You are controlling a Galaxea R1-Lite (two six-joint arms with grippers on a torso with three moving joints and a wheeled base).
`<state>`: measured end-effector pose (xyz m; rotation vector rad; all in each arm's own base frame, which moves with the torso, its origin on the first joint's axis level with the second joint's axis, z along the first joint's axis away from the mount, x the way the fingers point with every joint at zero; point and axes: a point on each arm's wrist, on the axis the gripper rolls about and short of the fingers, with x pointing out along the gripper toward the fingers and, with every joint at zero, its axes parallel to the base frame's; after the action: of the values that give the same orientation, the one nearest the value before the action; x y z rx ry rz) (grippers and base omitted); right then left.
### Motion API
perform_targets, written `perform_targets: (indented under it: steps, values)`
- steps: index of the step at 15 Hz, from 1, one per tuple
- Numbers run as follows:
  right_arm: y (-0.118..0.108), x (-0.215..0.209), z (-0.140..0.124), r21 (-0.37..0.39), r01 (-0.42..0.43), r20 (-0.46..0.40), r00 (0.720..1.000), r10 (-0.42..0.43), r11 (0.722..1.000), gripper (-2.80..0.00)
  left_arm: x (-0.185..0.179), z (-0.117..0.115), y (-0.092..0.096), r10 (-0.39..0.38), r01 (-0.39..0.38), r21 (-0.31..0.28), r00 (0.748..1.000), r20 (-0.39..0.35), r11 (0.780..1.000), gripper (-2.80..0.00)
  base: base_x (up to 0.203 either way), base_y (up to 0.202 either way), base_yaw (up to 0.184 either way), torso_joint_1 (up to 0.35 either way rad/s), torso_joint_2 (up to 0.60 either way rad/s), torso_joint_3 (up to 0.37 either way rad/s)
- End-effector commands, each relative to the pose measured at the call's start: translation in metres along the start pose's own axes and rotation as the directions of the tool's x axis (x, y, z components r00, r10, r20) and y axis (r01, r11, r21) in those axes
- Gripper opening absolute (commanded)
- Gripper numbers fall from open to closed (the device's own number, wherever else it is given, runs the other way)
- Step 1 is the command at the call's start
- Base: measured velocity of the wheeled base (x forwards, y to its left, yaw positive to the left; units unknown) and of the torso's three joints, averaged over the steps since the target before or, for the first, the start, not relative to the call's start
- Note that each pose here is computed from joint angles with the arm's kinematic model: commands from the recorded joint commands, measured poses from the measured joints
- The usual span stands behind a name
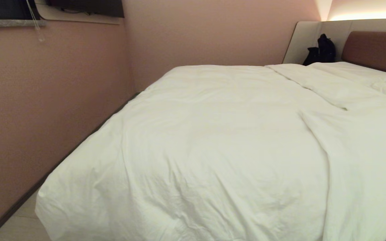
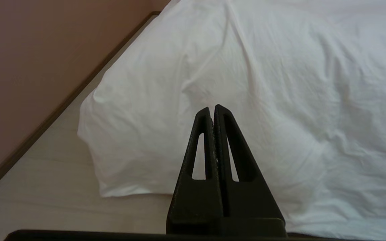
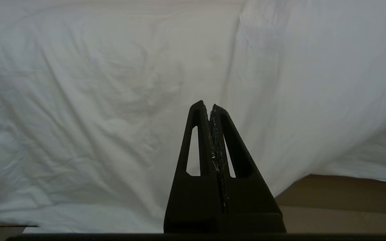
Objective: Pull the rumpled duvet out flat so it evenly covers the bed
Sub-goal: Hold the folded corner of the quilt
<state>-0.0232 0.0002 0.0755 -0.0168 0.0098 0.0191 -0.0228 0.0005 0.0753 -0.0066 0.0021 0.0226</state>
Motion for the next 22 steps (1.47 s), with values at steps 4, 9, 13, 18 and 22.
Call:
perform_targets:
  steps: [4, 9, 13, 18, 22]
  values:
    - [0.0000, 0.0001, 0.0001, 0.000, -0.001, -0.001, 1.000, 0.001, 1.000, -2.80, 0.0000, 0.0002, 0.0000, 0.000, 0.000, -0.009, 1.000, 0.002, 1.000, -2.80, -0.184, 0.000, -0.001, 0.002, 0.00, 0.001]
    - [0.0000, 0.0001, 0.0001, 0.000, -0.001, -0.001, 1.000, 0.001, 1.000, -2.80, 0.0000, 0.0000, 0.0000, 0.000, 0.000, 0.000, 1.000, 0.001, 1.000, -2.80, -0.014, 0.000, 0.001, 0.000, 0.00, -0.001]
    - [0.0000, 0.0001, 0.0001, 0.000, -0.001, -0.001, 1.000, 0.001, 1.000, -2.80, 0.0000, 0.0002, 0.0000, 0.000, 0.000, 0.003, 1.000, 0.002, 1.000, -2.80, 0.000, 0.000, 0.000, 0.000, 0.00, 0.000]
    - [0.0000, 0.0001, 0.0001, 0.000, -0.001, -0.001, 1.000, 0.001, 1.000, -2.80, 0.0000, 0.0000, 0.0000, 0.000, 0.000, 0.004, 1.000, 0.001, 1.000, -2.80, 0.004, -0.059, 0.005, 0.001, 0.00, 0.002]
    - [0.0000, 0.0001, 0.0001, 0.000, -0.001, -0.001, 1.000, 0.001, 1.000, -2.80, 0.0000, -0.0001, 0.0000, 0.000, 0.000, 0.002, 1.000, -0.001, 1.000, -2.80, 0.000, -0.194, 0.000, 0.004, 0.00, 0.002]
